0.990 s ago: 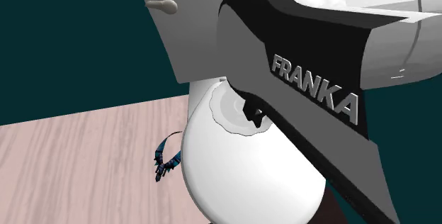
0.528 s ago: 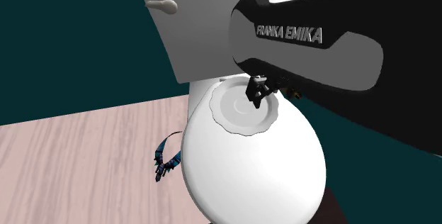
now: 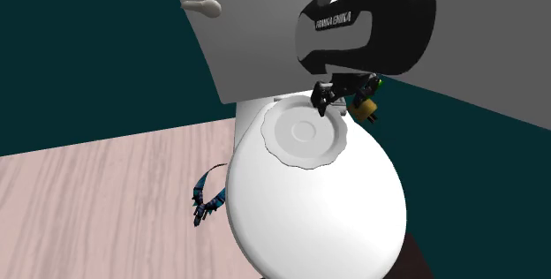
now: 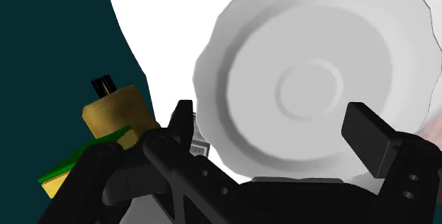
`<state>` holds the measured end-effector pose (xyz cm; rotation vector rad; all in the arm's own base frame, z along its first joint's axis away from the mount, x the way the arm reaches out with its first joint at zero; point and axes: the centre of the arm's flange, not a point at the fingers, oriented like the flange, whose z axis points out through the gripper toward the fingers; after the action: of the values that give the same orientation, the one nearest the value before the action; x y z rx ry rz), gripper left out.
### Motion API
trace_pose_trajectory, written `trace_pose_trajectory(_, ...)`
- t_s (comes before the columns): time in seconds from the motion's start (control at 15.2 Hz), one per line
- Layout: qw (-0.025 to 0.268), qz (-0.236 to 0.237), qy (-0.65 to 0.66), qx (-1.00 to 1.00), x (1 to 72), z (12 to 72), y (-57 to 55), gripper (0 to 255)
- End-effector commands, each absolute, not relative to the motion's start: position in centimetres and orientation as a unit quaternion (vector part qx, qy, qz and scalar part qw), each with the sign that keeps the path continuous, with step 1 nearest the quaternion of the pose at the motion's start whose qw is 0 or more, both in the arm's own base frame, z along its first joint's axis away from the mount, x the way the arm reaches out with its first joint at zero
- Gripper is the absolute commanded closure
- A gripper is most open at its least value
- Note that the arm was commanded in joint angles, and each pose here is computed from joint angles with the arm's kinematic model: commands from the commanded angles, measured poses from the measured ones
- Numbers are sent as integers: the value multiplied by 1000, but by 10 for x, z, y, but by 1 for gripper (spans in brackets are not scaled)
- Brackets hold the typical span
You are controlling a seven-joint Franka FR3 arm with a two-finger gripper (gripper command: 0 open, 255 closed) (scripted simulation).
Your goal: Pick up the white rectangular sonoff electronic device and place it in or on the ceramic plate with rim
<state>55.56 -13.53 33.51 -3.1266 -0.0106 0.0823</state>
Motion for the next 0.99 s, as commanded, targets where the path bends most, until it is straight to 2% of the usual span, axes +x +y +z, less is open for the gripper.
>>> trace_pose_trajectory(0.0,8,22,1,-1000,577,318,-147,0)
trace_pose_trajectory(0.59,11,5,21,-1000,660,257,-199,0)
trace_pose_trajectory(0.92,11,4,23,-1000,666,232,-202,0)
